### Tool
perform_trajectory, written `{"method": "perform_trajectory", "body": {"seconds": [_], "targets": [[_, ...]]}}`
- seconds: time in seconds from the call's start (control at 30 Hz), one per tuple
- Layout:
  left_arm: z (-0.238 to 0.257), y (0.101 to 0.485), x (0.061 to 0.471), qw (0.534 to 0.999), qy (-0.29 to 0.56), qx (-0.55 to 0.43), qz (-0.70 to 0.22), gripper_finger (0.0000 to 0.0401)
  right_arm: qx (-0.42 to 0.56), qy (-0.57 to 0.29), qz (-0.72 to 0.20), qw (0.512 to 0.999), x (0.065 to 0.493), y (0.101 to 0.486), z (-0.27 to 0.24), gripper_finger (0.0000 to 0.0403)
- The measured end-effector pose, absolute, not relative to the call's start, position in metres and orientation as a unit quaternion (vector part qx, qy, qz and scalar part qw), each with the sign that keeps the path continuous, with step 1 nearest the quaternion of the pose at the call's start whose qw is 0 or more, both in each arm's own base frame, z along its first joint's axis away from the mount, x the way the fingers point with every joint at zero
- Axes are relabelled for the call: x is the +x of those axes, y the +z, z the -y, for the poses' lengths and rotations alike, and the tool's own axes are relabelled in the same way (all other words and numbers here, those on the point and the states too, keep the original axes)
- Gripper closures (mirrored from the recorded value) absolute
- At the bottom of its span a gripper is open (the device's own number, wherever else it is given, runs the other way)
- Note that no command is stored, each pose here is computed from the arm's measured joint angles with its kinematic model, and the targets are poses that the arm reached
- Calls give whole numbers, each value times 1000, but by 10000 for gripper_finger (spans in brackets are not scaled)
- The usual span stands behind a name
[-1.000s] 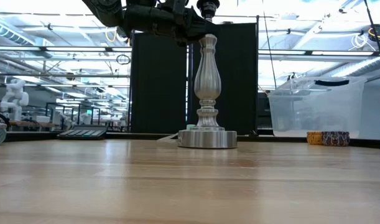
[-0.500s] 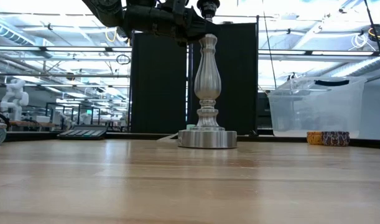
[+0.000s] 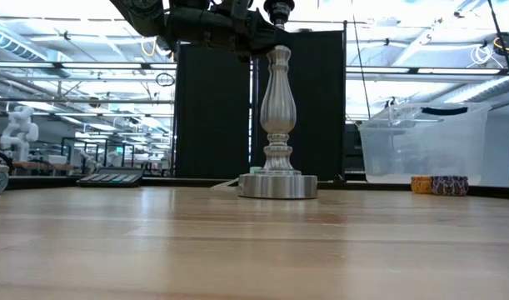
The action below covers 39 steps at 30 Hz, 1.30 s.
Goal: Screw lightbulb
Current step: Remove the white lightbulb from the desk lamp
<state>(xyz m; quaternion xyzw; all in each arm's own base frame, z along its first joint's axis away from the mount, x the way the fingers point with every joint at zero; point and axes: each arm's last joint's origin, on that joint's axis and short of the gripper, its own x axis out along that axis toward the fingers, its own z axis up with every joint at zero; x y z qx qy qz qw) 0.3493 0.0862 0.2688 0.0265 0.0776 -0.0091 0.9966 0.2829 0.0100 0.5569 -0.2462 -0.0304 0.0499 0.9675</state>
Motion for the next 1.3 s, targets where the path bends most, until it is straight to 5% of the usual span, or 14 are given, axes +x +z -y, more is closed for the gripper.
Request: {"method": "perform_trajectory", "body": {"seconds": [0.43, 0.63, 0.87, 1.13, 1.3], "targets": [[-87, 269, 349, 997, -9, 24, -76, 331, -251, -1, -40, 967, 152, 574, 10, 88], [-87, 269, 349, 997, -9, 20, -76, 331, -278, -11, 2, 960, 120, 561, 8, 88], [-87, 269, 349, 997, -9, 20, -76, 331, -263, -49, 82, 960, 124, 487, 9, 88], [-87, 269, 349, 997, -3, 18, -77, 331, -173, -256, 169, 936, 156, 378, 23, 88], [-86, 269, 350, 997, 8, 18, -78, 331, -108, -252, 239, 932, 170, 356, 23, 88]]}}
